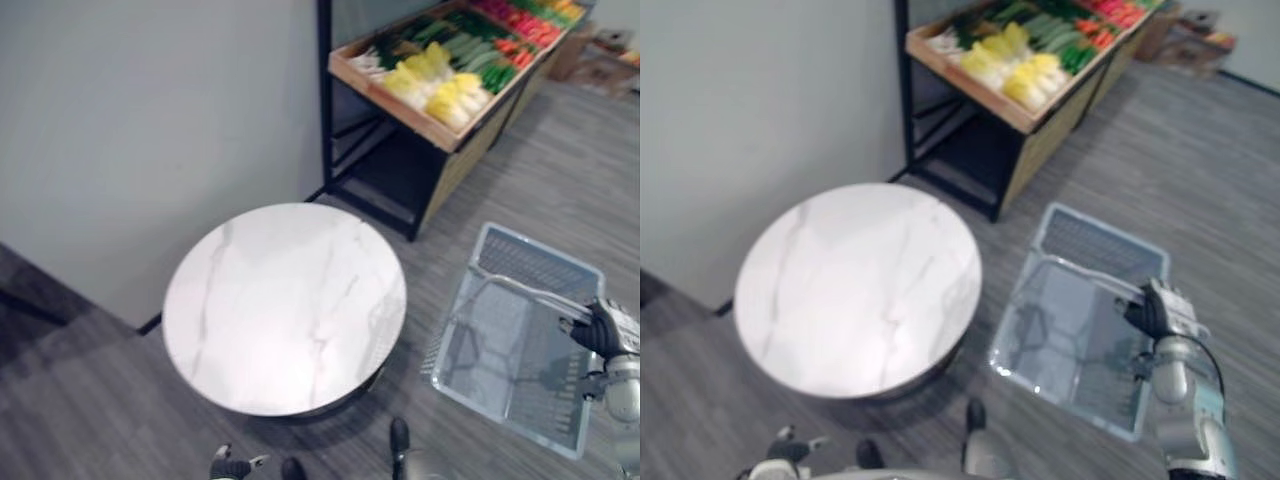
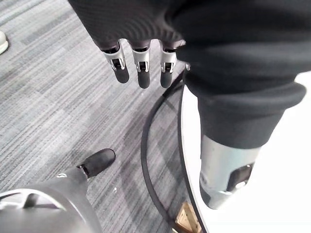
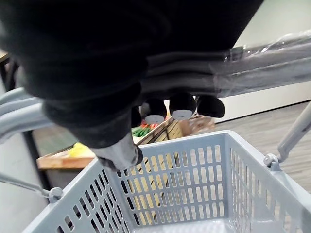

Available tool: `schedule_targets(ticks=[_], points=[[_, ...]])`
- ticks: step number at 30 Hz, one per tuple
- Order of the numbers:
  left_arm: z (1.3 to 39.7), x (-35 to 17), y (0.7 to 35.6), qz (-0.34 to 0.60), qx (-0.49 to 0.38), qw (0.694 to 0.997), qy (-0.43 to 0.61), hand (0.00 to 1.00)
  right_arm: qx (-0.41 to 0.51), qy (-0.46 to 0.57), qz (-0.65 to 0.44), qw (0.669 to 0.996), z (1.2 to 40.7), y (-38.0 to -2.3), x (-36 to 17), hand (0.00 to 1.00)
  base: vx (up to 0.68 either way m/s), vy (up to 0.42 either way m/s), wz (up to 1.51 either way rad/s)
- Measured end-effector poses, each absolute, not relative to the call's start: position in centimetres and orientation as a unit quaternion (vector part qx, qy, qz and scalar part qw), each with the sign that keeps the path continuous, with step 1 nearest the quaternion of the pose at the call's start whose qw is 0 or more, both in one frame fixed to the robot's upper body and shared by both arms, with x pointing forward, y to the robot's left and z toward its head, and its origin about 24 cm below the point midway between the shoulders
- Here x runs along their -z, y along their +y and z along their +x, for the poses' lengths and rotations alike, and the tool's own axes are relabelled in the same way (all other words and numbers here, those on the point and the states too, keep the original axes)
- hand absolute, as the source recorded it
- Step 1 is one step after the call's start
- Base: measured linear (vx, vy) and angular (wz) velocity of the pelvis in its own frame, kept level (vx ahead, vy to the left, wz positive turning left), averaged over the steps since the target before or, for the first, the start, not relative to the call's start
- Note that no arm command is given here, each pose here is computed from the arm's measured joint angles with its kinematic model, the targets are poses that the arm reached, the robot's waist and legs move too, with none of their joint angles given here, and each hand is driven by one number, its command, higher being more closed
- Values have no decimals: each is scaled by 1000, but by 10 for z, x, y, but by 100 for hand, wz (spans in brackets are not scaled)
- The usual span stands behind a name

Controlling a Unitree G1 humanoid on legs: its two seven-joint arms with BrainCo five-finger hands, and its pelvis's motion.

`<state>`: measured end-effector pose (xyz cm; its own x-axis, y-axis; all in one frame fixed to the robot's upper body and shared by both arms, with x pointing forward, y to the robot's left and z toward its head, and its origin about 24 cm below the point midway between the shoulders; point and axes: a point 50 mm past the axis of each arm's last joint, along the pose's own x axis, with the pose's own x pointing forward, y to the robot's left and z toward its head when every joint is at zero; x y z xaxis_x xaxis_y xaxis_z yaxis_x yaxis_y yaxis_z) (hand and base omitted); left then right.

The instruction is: Pick vegetable in the basket

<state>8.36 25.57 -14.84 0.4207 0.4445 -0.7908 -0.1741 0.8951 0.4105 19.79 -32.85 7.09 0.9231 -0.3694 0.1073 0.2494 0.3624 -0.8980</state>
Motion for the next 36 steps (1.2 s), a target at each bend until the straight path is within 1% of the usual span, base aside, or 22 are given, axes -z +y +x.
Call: schedule_targets(ticks=[1, 3, 4, 6, 10, 12, 14, 17, 21, 27, 32, 35, 36], points=[[83, 149, 255, 130, -190, 831, 506, 0, 197, 52, -532, 822, 198, -329, -73, 100, -31, -8, -87], [76, 146, 269, 133, -213, 823, 510, 0, 218, 43, -523, 823, 200, -329, -74, 100, -29, -21, -114], [76, 146, 269, 132, -213, 822, 511, 0, 220, 40, -522, 823, 201, -329, -75, 100, -51, -57, -115], [75, 150, 259, 116, -212, 823, 515, 0, 232, 30, -520, 822, 204, -330, -79, 100, -55, -79, -71], [77, 150, 258, 125, -201, 823, 516, 0, 238, 53, -518, 820, 199, -337, -72, 100, -11, -174, -35], [80, 156, 237, 104, -184, 827, 521, 0, 246, 80, -514, 818, 193, -344, -64, 100, -42, -197, -25], [75, 159, 228, 94, -179, 825, 528, 0, 245, 106, -507, 820, 187, -345, -53, 100, -41, -131, -16], [70, 159, 228, 93, -181, 822, 532, 0, 244, 135, -496, 822, 175, -343, -39, 100, -62, -196, -23], [73, 159, 227, 91, -182, 825, 527, 0, 248, 150, -489, 823, 167, -343, -33, 100, -46, -53, -12], [67, 161, 213, 68, -181, 830, 524, 0, 251, 144, -487, 824, 171, -344, -34, 100, -9, 155, -52], [68, 159, 218, 73, -178, 832, 520, 0, 252, 153, -486, 823, 167, -346, -32, 100, 14, 221, -21], [73, 156, 232, 90, -182, 834, 513, 0, 252, 153, -474, 830, 168, -340, -27, 100, 64, 120, -27], [75, 152, 242, 103, -187, 835, 507, 0, 248, 155, -466, 835, 168, -336, -23, 100, 26, 18, -49]])
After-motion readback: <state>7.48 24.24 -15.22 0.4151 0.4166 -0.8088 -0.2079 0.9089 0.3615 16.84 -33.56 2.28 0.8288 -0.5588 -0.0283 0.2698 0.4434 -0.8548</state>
